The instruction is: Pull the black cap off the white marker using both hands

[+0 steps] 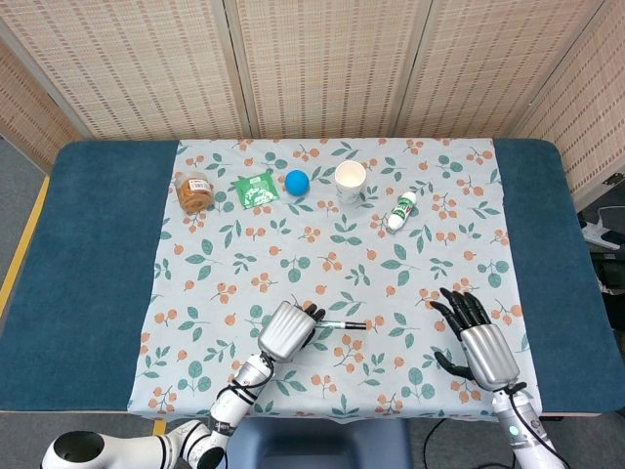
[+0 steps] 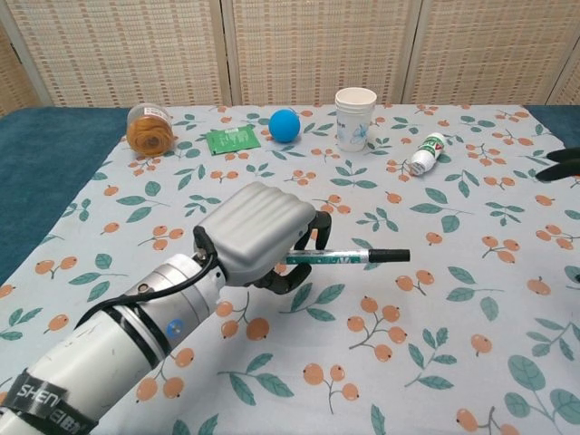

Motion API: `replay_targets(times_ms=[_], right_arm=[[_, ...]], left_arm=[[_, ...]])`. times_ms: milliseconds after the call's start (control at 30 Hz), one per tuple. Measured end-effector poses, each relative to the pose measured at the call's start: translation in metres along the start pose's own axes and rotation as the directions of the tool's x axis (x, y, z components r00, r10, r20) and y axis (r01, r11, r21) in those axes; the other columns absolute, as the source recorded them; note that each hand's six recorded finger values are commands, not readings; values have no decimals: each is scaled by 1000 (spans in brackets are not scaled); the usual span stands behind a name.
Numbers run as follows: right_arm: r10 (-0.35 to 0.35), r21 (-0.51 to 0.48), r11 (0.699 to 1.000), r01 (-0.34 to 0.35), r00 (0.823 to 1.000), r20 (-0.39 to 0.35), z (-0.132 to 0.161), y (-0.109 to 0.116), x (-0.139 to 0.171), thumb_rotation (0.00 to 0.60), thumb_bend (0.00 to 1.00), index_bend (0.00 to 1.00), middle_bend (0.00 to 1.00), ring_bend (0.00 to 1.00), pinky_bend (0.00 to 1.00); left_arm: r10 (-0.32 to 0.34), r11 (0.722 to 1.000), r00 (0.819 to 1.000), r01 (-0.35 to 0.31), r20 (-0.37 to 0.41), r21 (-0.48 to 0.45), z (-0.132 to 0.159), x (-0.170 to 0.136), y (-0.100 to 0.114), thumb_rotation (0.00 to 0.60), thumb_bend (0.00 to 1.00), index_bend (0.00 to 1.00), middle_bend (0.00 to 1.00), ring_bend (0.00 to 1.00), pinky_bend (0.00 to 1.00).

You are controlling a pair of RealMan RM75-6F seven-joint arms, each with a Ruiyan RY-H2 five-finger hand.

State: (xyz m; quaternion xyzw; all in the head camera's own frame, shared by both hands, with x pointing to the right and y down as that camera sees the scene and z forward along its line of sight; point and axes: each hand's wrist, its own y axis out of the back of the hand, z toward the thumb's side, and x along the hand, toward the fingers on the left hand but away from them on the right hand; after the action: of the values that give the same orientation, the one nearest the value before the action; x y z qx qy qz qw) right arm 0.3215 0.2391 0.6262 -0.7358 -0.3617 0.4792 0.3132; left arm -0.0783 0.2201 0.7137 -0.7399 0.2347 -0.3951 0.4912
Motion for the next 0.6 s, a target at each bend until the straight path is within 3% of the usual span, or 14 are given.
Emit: replay_targets(times_ms=[133, 333, 600], right_arm=[[-4, -32, 999, 3, 1000, -29, 14, -10, -12, 600, 200, 356, 10, 0, 0], [19, -80, 996, -27, 995, -94, 48, -37, -44, 600, 242, 383, 10, 0, 0], [20, -114, 993, -34, 992, -124, 61, -47, -57, 600, 243, 385, 10, 0, 0]], left_arm=[[-1, 1000, 1000, 1, 0, 3, 4, -1, 4, 600, 428, 648, 751, 786, 938], [-11, 1000, 1000, 11, -4, 4, 14, -3, 12, 600, 428, 642, 747, 787, 937], [-22, 1000, 1000, 22, -5, -20, 21, -4, 15, 600, 428, 637, 743, 786, 938]])
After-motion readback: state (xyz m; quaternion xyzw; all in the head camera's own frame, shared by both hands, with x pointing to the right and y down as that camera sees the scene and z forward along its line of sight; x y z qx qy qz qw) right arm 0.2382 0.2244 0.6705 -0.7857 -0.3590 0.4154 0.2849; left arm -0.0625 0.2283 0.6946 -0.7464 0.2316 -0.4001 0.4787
